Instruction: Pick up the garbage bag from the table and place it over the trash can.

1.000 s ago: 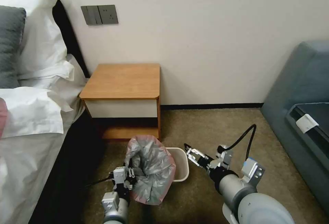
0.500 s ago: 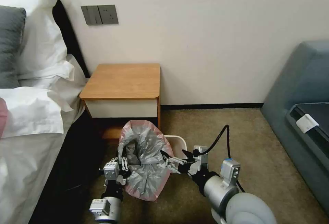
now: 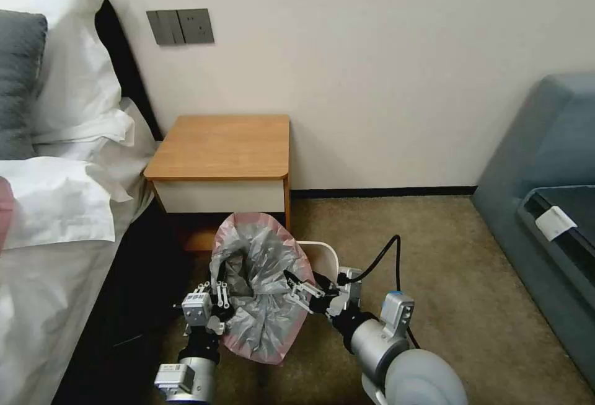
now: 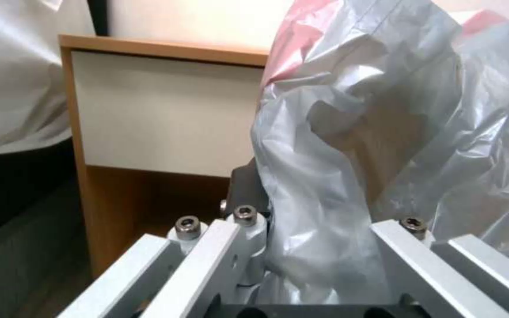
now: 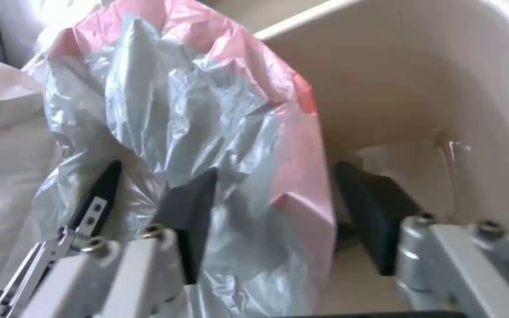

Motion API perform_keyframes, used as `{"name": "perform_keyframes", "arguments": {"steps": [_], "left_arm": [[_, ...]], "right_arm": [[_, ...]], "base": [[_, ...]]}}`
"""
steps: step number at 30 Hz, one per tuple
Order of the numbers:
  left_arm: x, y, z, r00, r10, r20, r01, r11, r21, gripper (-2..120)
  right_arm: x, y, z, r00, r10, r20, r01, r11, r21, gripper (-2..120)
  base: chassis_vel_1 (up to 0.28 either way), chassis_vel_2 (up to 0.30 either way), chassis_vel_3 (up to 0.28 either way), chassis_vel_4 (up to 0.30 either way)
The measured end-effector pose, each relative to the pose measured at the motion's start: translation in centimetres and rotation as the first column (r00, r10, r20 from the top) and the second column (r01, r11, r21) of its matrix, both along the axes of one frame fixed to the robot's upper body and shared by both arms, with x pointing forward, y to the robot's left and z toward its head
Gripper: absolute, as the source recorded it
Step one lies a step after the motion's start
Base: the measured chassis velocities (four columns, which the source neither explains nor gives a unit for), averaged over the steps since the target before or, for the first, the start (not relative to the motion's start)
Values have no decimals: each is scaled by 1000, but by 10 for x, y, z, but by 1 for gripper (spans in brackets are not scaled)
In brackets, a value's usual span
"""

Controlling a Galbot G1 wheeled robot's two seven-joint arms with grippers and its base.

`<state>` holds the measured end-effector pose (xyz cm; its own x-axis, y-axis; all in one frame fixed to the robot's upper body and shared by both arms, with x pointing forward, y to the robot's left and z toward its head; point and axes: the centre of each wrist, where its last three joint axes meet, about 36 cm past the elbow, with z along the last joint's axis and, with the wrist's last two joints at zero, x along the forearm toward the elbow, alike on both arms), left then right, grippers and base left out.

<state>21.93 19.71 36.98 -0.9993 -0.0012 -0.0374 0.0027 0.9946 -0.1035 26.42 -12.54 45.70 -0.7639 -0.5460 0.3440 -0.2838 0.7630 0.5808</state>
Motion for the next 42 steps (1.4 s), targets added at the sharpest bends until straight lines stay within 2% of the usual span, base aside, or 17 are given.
{"name": "perform_keyframes", "arguments": {"steps": [1,2,4,5,8,10,11,13,16,23,26,27,29,32,36,42], "left_arm": [[0,0,1,1000,3,0,-3,1000,-2,8],[0,0,1,1000,3,0,-3,1000,-2,8],[-1,0,2,1000,6,-3,-6,1000,-6,8],[-1,0,2,1000,6,-3,-6,1000,-6,8],[-2,0,4,1000,13,-5,-13,1000,-10,8],[-3,0,4,1000,13,-6,-13,1000,-10,8],[-3,0,4,1000,14,-5,-15,1000,-11,8],[-3,0,5,1000,18,-6,-18,1000,-12,8],[-4,0,6,1000,20,-6,-20,1000,-11,8],[-6,2,4,999,41,-30,-41,999,-4,8],[-9,3,2,998,47,-42,-47,999,0,8],[-9,3,2,998,47,-42,-47,999,0,8],[-11,1,2,998,42,-45,-43,999,-5,8],[-12,-1,3,999,34,-39,-34,999,-12,8],[-11,-2,7,999,24,-26,-25,999,-39,8],[-6,2,12,999,25,-25,-28,992,-119,8]], "right_arm": [[-1,1,-1,1000,1,4,-1,1000,1,48],[-1,1,-1,1000,1,4,-1,1000,1,48],[-1,2,-3,1000,-2,14,2,1000,-12,38],[-1,2,-3,1000,-2,14,2,1000,-12,38],[-2,2,-4,999,7,38,-6,999,-34,24],[-2,2,-4,999,9,41,-7,999,-37,22],[-3,2,-4,999,13,49,-11,999,-40,14],[-3,2,-4,998,19,62,-16,999,-40,6],[-3,3,-4,996,26,85,-23,999,-40,0],[3,-10,22,979,14,204,-9,1000,-24,0],[36,-32,44,959,2,285,14,998,-54,0],[36,-32,44,959,2,285,14,998,-54,0],[63,-44,49,955,2,298,25,996,-86,0],[83,-50,49,960,7,281,29,992,-123,0],[108,-58,46,984,-3,176,35,983,-181,0],[104,-77,46,1000,-5,13,7,982,-188,0]], "base": [[0,0,0,0],[0,0,0,0],[0,0,0,0],[0,0,0,0],[0,0,0,0],[0,0,0,0],[0,0,0,0],[0,0,0,0],[0,0,0,0],[0,0,0,0],[0,0,0,0],[0,0,0,0],[0,0,0,0],[0,0,0,0],[0,0,0,0],[0,0,0,0]]}}
